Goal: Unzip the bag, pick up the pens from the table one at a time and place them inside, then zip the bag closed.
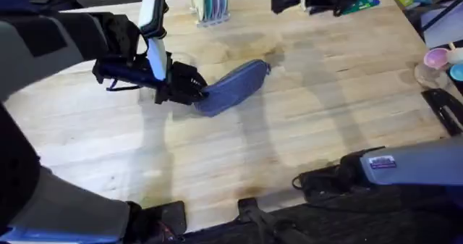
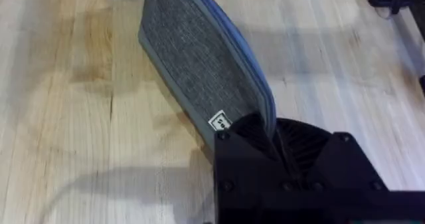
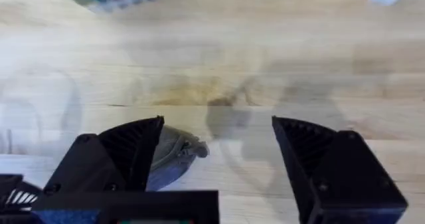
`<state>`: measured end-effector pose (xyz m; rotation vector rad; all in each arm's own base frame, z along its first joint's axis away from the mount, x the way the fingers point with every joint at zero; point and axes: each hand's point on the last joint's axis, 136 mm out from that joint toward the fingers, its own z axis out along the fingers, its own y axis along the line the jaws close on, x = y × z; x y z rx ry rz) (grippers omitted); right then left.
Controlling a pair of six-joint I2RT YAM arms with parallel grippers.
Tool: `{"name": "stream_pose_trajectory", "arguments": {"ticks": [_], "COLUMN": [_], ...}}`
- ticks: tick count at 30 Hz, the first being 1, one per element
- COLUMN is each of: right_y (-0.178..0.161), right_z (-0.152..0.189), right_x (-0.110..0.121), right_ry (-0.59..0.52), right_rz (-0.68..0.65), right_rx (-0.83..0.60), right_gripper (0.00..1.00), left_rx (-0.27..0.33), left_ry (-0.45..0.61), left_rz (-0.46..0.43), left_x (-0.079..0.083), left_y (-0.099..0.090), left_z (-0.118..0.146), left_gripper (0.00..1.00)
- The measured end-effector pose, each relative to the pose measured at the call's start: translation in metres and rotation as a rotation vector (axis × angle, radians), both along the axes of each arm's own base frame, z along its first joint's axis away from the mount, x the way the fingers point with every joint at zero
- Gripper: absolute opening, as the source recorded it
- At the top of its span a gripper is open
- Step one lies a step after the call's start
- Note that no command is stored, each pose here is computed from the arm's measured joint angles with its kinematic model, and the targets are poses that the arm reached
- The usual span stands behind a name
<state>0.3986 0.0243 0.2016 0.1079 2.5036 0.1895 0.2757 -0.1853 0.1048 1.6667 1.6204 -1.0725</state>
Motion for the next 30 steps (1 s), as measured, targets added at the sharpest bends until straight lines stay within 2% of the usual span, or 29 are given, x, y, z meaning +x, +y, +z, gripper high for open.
{"name": "stream_pose_trajectory", "arguments": {"ticks": [8,9,12,14,15,24,30], "right_y": [0.0,0.0,0.0,0.0,0.0,-0.001,-0.001], "right_z": [0.045,0.048,0.058,0.064,0.067,0.094,0.107], "right_x": [-0.015,-0.016,-0.02,-0.022,-0.024,-0.037,-0.057], "right_ry": [-0.12,-0.129,-0.155,-0.172,-0.181,-0.264,-0.29], "right_rz": [0.012,0.013,0.014,0.014,0.016,0.065,0.099], "right_rx": [-0.008,-0.009,-0.01,-0.01,-0.011,-0.058,-0.093], "right_gripper": [0.998,0.998,0.998,0.998,0.998,0.998,0.998], "left_rx": [0.001,0.0,0.001,0.0,0.001,0.008,0.073], "left_ry": [-0.001,-0.006,0.004,0.005,0.007,0.008,-0.022], "left_rz": [0.0,-0.003,-0.001,0.0,0.0,-0.001,-0.005], "left_x": [0.0,0.0,-0.001,-0.001,-0.001,-0.001,-0.002], "left_y": [0.0,0.0,0.0,0.0,0.0,0.001,0.007], "left_z": [0.0,0.0,0.0,0.0,0.0,-0.001,-0.003], "left_gripper": [0.053,0.144,0.638,0.934,0.974,0.996,0.997]}}
